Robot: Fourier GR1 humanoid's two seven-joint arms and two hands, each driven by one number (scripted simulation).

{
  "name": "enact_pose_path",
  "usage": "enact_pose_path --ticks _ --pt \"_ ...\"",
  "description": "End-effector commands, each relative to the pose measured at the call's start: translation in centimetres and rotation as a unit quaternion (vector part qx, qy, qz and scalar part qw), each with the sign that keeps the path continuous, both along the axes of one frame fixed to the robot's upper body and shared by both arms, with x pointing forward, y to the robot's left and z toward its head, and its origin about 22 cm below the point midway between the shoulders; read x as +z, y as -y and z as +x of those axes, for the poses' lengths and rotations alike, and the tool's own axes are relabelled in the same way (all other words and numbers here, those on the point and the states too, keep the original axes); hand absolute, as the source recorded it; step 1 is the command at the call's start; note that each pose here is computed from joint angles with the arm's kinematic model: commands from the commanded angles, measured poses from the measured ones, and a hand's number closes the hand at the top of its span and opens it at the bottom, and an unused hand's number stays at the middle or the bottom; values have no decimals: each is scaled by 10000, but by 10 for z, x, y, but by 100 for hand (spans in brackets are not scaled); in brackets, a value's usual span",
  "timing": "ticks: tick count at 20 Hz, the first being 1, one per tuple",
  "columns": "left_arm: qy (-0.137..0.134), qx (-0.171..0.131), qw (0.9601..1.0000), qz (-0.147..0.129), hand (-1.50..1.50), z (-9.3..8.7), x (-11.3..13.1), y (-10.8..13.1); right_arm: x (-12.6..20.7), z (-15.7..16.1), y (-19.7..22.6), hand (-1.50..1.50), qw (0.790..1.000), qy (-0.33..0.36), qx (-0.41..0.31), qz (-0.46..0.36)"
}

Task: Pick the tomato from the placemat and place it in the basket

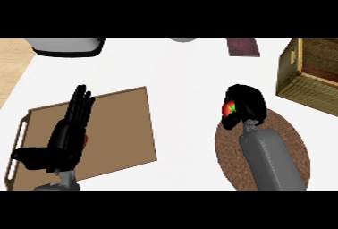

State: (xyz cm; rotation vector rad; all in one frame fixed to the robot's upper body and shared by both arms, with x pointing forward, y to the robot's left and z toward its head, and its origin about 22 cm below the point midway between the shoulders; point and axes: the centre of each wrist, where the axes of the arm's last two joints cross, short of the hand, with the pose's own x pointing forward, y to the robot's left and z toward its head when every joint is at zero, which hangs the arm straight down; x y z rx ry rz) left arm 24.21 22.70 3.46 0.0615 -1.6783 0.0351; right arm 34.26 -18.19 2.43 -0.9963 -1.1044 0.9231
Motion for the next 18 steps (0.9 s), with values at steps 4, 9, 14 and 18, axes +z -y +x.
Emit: enact_pose_path --ticks 4,9,14,18 --pt "-78 146 9999 35 0 -1 -5 -9 60 16 -27 150 9793 1438 -189 1412" --pt "-77 168 9998 60 0 4 5 -1 136 -7 -43 150 9607 2132 8 1778" --pt "1 193 9998 40 0 2 -6 -4 179 -47 -27 150 9498 2362 -87 2049" --pt "-30 165 9998 98 0 -1 3 -7 216 -59 -10 150 9524 2268 -589 1953"
